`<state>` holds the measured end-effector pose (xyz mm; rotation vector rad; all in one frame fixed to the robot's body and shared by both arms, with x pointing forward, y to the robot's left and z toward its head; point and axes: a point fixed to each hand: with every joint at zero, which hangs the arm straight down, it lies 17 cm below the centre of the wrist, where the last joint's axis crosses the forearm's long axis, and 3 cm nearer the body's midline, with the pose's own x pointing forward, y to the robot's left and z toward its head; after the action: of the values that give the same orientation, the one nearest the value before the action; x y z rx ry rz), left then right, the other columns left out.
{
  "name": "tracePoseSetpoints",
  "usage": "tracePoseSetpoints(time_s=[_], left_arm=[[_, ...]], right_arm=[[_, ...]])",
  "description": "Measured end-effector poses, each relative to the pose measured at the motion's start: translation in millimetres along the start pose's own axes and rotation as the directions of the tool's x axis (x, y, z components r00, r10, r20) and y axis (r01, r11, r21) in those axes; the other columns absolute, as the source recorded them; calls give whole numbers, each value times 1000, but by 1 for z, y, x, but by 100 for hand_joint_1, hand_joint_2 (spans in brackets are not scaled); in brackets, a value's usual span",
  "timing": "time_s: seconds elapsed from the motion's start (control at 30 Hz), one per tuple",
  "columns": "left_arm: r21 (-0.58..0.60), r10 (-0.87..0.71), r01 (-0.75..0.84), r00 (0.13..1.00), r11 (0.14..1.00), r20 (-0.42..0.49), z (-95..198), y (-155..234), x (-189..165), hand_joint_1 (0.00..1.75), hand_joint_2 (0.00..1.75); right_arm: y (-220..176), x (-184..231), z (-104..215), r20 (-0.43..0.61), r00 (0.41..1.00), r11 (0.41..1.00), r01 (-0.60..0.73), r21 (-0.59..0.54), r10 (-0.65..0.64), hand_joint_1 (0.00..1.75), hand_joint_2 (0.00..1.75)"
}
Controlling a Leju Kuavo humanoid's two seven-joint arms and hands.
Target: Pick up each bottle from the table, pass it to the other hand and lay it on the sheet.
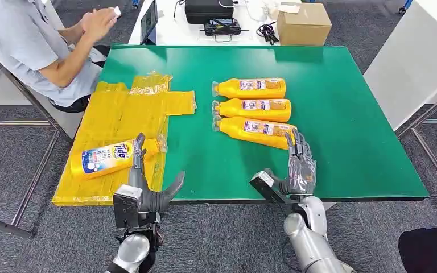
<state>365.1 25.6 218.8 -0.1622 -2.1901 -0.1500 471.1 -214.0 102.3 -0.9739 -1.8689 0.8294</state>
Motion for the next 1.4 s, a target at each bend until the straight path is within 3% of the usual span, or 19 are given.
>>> tracePoseSetpoints(time_s=[0.27,0.7,1.07,1.4], left_arm=[[-9,12,-12,1000,1000,0,0,-3,1,0,175],[-10,12,-12,1000,1000,1,-1,-3,1,0,175],[-9,14,-15,1000,1000,-6,-1,-3,0,0,175],[-11,15,-15,1000,1000,-3,-2,-3,0,0,175]], right_arm=[[-13,13,-7,67,998,999,-11,-42,14,0,175],[-28,13,-12,60,998,995,8,-100,-2,0,175],[-5,-30,-8,-107,994,1000,-28,-11,26,0,175],[8,-49,-14,-154,988,999,-9,36,15,0,175]])
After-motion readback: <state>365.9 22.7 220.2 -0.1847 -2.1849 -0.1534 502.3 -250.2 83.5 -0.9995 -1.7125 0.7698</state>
